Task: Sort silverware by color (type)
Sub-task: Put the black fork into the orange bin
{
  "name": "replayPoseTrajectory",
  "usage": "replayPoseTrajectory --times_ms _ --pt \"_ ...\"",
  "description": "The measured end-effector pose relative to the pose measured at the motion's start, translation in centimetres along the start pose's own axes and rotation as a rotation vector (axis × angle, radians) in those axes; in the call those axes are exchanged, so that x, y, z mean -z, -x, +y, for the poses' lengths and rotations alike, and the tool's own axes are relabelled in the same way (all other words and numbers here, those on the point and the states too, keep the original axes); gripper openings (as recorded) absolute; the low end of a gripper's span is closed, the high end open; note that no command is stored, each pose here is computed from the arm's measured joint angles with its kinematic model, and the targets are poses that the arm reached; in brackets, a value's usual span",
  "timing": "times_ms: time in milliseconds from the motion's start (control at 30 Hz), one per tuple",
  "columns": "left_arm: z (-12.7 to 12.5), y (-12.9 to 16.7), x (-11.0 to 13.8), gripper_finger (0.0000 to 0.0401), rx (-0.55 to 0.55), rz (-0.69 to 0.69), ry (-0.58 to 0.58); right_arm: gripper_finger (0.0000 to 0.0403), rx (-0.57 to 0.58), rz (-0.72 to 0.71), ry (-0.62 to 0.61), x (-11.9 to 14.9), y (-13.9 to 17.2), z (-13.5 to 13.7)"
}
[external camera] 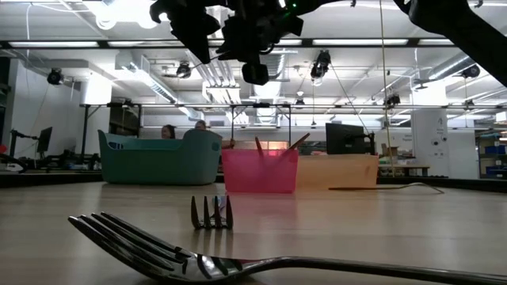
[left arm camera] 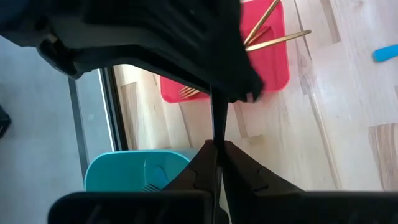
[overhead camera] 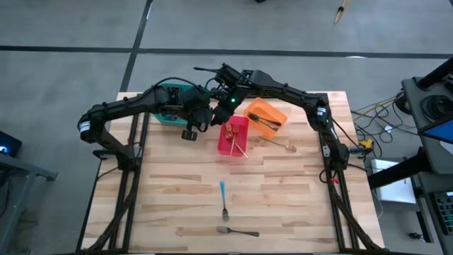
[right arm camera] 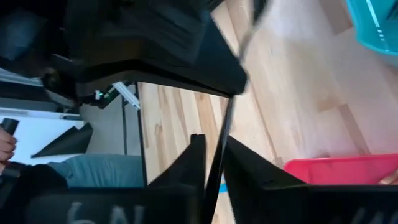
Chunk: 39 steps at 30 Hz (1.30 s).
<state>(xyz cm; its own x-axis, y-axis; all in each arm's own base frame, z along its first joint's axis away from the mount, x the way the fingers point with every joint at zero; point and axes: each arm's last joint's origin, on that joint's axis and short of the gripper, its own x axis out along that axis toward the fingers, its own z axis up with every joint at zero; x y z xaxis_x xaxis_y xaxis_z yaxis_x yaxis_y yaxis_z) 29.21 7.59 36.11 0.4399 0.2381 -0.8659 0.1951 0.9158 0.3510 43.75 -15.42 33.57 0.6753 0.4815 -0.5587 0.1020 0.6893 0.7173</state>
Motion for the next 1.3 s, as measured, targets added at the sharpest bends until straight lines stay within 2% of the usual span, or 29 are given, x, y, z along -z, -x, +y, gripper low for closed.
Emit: replayPoseTrajectory --times_ms 67,267,533,733,1000,1300 --pt "0.0 0.0 0.0 0.0 0.001 0.002 0.0 0.0016 0.014 -0.005 -0.003 0.0 0.0 -0.1" --pt "0.0 0.0 0.1 0.0004 -0.009 0.012 0.036 0.0009 0.027 -0.011 -0.005 -0.1 0.0 -0.1" --pt "-0.1 0.6 0.4 0.0071 -0.02 0.013 0.062 0.0008 0.029 -0.023 -0.003 -0.2 0.0 -0.1" --pt "0.1 1.7 0.7 0.012 -0.067 -0.008 0.077 0.0008 0.049 -0.026 -0.016 -0.2 0.0 -0.2" --pt "0.8 4.1 2.1 0.0135 -0.156 -0.028 0.121 0.0008 0.072 -0.043 -0.089 -0.5 1.5 -1.9" --pt "1.7 9.0 5.1 0.0134 -0.298 -0.197 0.314 0.0008 0.273 0.068 -0.21 1.2 4.6 -4.7"
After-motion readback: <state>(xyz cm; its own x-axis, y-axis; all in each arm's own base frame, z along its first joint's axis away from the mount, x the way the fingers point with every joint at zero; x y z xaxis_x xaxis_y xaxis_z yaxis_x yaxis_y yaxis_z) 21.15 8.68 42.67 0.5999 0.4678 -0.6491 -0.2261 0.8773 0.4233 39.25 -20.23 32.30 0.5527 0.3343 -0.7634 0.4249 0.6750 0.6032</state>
